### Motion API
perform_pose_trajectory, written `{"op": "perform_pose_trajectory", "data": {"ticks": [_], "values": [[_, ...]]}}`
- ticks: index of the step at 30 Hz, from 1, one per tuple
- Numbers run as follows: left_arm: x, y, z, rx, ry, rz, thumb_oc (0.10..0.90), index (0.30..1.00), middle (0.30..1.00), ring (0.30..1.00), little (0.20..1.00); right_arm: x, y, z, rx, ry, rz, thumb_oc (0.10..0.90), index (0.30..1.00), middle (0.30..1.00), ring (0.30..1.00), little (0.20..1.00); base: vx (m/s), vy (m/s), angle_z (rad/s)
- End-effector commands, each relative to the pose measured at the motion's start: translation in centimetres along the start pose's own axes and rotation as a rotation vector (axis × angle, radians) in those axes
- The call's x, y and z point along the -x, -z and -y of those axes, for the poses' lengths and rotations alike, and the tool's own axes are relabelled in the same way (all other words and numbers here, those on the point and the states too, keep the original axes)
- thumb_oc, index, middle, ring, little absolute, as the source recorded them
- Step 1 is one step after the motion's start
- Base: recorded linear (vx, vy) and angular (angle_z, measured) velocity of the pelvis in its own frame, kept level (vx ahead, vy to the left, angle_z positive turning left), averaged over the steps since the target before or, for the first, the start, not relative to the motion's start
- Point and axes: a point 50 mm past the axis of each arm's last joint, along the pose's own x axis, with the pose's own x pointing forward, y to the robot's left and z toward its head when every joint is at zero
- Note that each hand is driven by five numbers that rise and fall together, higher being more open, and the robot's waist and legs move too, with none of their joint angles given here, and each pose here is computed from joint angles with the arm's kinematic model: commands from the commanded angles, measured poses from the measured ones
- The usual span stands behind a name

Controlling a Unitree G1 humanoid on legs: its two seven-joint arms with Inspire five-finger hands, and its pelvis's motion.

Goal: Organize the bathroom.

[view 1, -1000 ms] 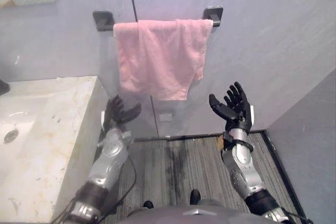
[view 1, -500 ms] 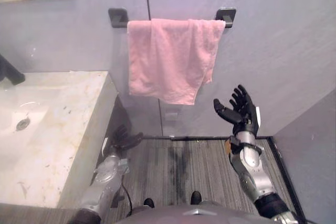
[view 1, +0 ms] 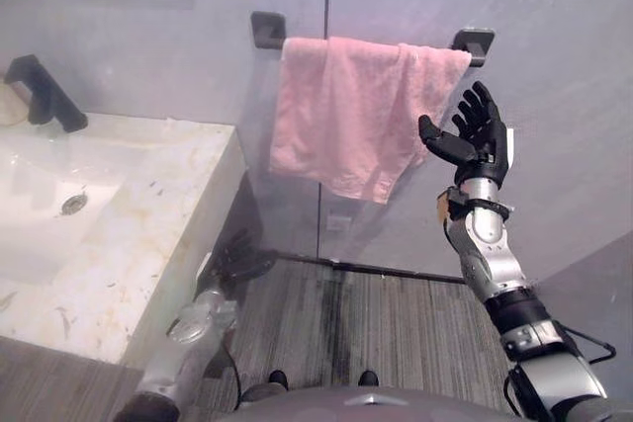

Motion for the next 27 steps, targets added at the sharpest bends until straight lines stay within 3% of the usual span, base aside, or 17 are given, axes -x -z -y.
{"op": "perform_pose_trajectory", "data": {"ticks": [1,3,4,5,6,7,27], "values": [[-0.6,-4.3,1.8,-0.022,0.153,0.206,0.8,0.9,0.9,0.9,0.9,-4.1,-7.3,0.0,-0.044,-0.013,0.282,0.8,0.9,0.9,0.9,0.9,0.03,-0.02,0.2],[-0.4,-4.2,1.9,-0.017,0.166,0.2,0.8,0.9,0.9,0.9,0.9,-4.4,-7.5,0.4,-0.044,-0.013,0.281,0.8,0.9,0.9,0.9,0.9,0.02,-0.015,0.09],[-0.4,-4.1,1.9,-0.013,0.168,0.195,0.8,0.9,0.9,0.9,0.9,-4.4,-7.5,0.5,-0.045,-0.012,0.284,0.61,0.615,0.615,0.615,0.615,0.0,0.0,0.0],[-0.4,-4.0,1.9,-0.013,0.171,0.193,0.8,0.9,0.9,0.9,0.9,-4.5,-7.6,0.6,-0.044,-0.012,0.284,0.551,0.526,0.526,0.526,0.526,0.01,-0.02,0.04],[-0.3,-3.9,1.9,-0.015,0.176,0.192,0.8,0.9,0.9,0.9,0.9,-4.5,-7.6,0.7,-0.043,-0.011,0.285,0.551,0.526,0.526,0.526,0.526,0.02,-0.018,0.05],[-0.3,-3.8,1.9,-0.015,0.183,0.187,0.8,0.9,0.9,0.9,0.9,-4.6,-7.7,0.9,-0.037,-0.011,0.29,0.4,0.3,0.3,0.3,0.3,0.02,-0.016,0.06],[0.1,-3.0,2.6,-0.018,0.25,0.163,0.8,0.9,0.9,0.9,0.9,-4.6,-8.2,1.9,0.003,0.031,0.33,0.4,0.3,0.3,0.3,0.3,0.0,-0.002,0.02]]}}
